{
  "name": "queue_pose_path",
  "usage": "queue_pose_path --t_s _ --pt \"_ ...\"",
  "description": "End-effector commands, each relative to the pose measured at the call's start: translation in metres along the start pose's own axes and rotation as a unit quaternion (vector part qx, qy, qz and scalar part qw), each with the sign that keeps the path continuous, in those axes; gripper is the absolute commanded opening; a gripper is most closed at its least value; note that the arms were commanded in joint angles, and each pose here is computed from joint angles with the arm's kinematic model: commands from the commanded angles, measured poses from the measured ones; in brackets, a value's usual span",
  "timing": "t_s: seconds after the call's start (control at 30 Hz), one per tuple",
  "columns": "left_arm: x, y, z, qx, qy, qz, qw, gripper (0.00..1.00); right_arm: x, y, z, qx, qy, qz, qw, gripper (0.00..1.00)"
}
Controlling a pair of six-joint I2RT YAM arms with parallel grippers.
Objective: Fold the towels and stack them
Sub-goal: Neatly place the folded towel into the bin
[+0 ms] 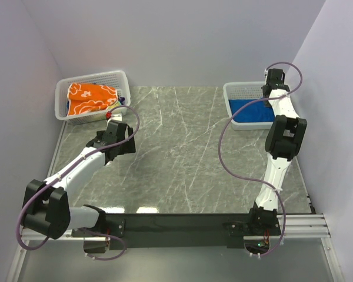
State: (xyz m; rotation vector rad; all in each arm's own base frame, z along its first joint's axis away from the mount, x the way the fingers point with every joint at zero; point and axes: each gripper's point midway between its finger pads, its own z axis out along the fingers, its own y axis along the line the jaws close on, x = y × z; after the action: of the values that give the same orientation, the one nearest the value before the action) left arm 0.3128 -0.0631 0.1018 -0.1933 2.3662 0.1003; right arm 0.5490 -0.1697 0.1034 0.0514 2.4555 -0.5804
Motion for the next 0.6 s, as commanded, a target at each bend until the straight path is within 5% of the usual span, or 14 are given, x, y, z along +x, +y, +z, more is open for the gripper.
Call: queue_pose_path --t_s 0.0,0.1,0.37,0.43,0.57 --pt "-0.01 -0.003 -0.001 0.009 -0.016 0.0 1.0 0.98 -0.012 -0.026 0.0 0.074 -0.02 0.031 0.997 0.47" --pt "-0.011 -0.004 -0.001 0.01 -0.016 -0.001 1.0 0.98 -0.017 -0.042 -0.006 0.12 -0.028 0.046 0.991 0.65" --pt "-0.013 -0.002 -0.005 0.009 -0.023 -0.002 1.0 0.98 -0.048 -0.093 -0.066 0.234 -0.088 0.12 0.961 0.73" --pt "-0.015 -0.002 -0.007 0.011 -0.027 -0.004 1.0 0.98 -0.058 -0.087 -0.078 0.22 -0.11 0.129 0.961 0.73" --pt "-0.019 -0.002 -0.011 0.013 -0.035 -0.007 0.999 0.98 -0.077 -0.033 -0.095 0.065 -0.156 0.135 0.976 0.67"
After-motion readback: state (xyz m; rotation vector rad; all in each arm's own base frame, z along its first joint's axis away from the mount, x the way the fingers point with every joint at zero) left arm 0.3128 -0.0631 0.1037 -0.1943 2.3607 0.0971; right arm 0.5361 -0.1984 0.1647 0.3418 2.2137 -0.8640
